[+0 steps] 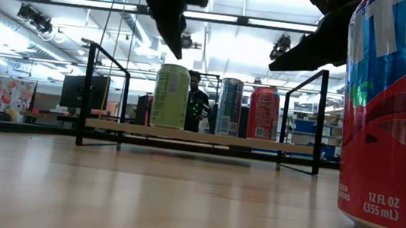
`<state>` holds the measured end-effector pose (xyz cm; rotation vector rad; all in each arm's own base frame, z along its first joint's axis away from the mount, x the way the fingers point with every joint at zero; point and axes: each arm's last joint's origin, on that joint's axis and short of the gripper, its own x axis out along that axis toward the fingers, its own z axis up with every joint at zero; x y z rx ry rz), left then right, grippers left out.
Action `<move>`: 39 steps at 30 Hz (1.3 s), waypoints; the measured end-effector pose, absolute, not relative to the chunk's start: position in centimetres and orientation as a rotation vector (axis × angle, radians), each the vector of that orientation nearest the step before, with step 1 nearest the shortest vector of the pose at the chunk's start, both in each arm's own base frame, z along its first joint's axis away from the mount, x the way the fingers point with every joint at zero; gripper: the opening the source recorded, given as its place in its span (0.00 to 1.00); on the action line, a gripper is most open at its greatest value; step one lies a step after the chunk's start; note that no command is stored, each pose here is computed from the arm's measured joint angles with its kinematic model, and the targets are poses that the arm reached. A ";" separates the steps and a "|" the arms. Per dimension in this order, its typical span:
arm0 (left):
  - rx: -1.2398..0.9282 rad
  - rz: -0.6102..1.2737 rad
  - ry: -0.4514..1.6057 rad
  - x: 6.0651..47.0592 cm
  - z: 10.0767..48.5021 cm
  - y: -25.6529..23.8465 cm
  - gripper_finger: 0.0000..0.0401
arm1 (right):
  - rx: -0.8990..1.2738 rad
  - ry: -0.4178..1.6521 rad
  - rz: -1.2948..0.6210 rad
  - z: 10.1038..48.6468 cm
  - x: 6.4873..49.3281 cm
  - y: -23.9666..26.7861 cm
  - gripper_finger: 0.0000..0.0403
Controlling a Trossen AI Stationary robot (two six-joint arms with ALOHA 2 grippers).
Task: Place canned beverage on shelf
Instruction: Put the orange soda can on the
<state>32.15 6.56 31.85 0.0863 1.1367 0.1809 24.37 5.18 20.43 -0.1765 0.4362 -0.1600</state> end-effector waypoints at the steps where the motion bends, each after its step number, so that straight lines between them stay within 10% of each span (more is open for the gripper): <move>1: 0.075 0.186 1.136 32.1 31.9 7.1 0.89 | -0.179 0.436 -0.159 20.4 24.4 5.2 0.88; 39: 0.029 0.093 1.280 34.1 27.2 10.0 0.89 | -0.170 0.429 -0.163 20.5 24.5 5.0 0.88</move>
